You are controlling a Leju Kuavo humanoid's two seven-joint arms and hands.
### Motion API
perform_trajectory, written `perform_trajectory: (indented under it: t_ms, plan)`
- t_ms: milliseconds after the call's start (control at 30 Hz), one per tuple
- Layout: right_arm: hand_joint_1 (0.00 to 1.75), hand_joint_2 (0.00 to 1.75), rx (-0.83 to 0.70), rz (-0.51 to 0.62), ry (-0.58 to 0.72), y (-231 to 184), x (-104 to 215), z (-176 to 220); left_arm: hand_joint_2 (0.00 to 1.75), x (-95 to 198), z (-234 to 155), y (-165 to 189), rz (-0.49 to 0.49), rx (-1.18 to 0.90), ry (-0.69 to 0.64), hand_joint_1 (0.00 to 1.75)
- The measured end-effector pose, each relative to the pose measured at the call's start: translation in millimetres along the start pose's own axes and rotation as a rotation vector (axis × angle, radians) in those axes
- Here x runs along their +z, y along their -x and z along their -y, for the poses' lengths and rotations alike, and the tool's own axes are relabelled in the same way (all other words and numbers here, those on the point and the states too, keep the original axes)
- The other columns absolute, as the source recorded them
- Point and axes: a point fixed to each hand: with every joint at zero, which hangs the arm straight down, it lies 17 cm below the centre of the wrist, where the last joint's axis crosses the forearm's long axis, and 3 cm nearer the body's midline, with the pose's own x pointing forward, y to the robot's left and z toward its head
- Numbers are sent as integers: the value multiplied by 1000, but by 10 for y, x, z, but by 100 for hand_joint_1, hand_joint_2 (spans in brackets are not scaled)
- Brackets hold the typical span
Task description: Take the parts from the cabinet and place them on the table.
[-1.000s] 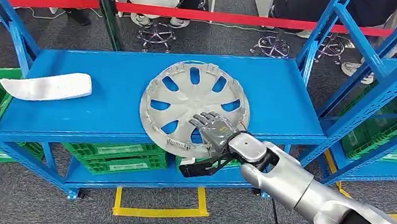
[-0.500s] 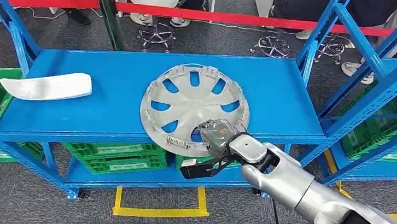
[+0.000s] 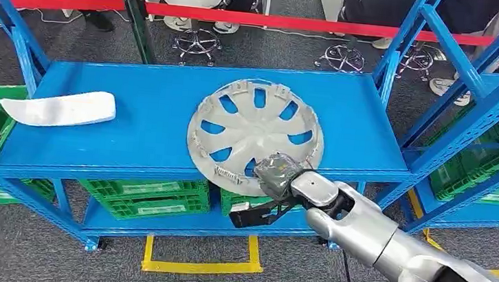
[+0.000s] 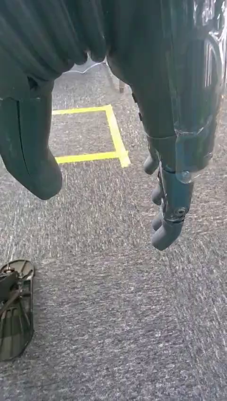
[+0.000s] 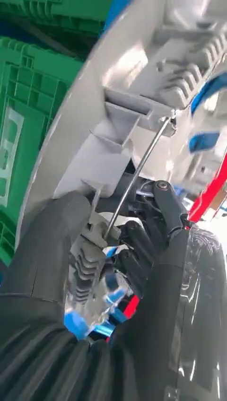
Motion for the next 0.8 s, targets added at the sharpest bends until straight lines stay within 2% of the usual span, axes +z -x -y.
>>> perform_trajectory:
  t_ms: [433,533,567,700,800]
  plan:
    - [175,175,-74,-14,51,-6,46,7,175,-2,-12,-11,6,0,-6,0]
    - [175,175,-241,-28,208,-3,79,244,175,-5,-34,-10,6,1,-18,0]
    - [175,175,-320,-37,283,36,108,373,0,-6,-39,-12,7,1,-21,0]
    - [175,175,-638,-53,549,212,317,866,0,-6,-43,-53,32,3,-23,0]
    - [175,175,-879,-2,757,238,636,1225,0,-1,-20,-91,57,6,-12,0]
